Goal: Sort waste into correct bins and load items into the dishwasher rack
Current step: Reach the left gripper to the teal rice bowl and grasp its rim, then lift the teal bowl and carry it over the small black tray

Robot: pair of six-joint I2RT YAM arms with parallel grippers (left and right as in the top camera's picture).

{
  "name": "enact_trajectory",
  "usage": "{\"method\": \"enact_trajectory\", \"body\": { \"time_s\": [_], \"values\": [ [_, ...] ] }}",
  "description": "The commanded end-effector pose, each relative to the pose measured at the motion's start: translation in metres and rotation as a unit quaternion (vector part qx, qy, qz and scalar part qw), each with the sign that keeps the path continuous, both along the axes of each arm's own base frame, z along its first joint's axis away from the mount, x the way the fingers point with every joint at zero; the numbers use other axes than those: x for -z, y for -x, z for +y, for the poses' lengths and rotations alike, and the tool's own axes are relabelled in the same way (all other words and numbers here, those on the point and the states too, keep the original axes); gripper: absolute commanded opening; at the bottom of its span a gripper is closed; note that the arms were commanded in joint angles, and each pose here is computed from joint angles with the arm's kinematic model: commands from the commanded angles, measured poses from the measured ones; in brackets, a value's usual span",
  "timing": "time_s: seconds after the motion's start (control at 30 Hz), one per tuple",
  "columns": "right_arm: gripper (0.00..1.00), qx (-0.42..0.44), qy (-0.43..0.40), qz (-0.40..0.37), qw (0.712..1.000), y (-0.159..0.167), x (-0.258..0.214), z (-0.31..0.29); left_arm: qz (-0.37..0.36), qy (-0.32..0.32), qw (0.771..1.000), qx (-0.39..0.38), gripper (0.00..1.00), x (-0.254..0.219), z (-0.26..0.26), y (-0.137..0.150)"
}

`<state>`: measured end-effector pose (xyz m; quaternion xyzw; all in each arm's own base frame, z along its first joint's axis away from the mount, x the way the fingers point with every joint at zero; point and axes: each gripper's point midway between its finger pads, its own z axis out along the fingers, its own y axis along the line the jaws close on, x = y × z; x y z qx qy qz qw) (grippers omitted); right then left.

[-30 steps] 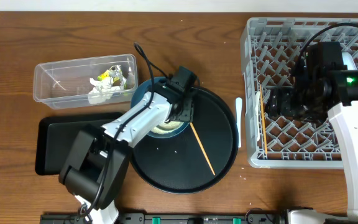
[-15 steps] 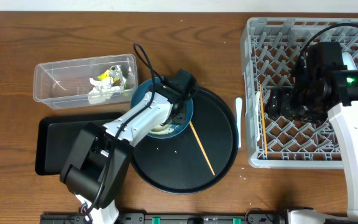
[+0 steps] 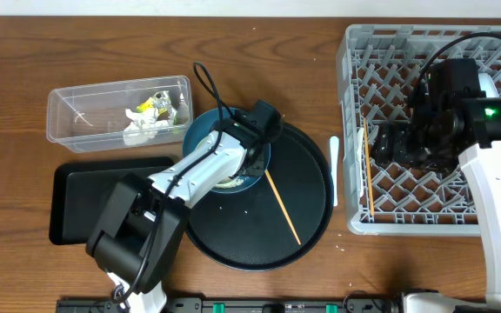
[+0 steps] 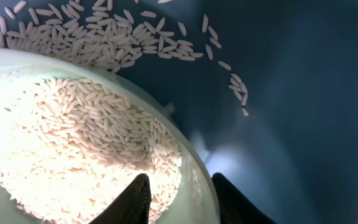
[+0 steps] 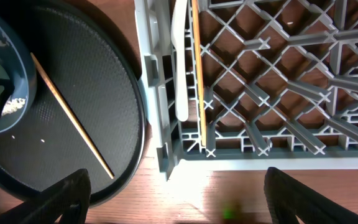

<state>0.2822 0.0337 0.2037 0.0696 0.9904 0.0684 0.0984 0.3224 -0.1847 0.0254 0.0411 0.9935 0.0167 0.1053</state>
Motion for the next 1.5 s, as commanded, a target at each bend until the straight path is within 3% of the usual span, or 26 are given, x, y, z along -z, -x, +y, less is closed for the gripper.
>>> {"method": "enact_trajectory", "body": {
  "time_s": [0.0, 0.13, 0.33, 0.63, 1.07, 1.3, 1.47],
  "values": [
    [0.84, -0.001, 0.006, -0.005, 1.000, 0.001, -0.003, -0.004, -0.001, -0.002, 1.000, -0.001, 0.27, -0.001, -0.001, -0.003],
    [0.84, -0.001, 0.006, -0.005, 1.000, 0.002, -0.003, -0.003, -0.001, -0.003, 1.000, -0.001, 0.12, -0.001, -0.001, -0.003],
    [0.84, 0.000, 0.010, -0.005, 1.000, 0.001, -0.003, -0.005, 0.001, -0.004, 1.000, -0.001, 0.06, -0.001, 0.000, -0.002],
    [0.85, 0.000, 0.010, -0.005, 1.000, 0.002, -0.003, -0.005, -0.015, 0.004, 1.000, 0.013, 0.06, -0.017, -0.002, -0.003],
    [0.85, 0.001, 0.017, -0.003, 1.000, 0.003, -0.002, -0.007, -0.118, 0.066, 0.991, 0.001, 0.06, -0.116, 0.012, -0.005],
    [0.85, 0.002, 0.019, -0.001, 1.000, 0.004, -0.002, -0.008, -0.094, 0.060, 0.991, -0.078, 0.06, -0.132, 0.059, 0.012],
    [0.85, 0.002, 0.023, 0.001, 1.000, 0.005, -0.002, -0.010, -0.058, 0.137, 0.983, -0.103, 0.06, -0.135, 0.071, 0.012]
  ]
}}
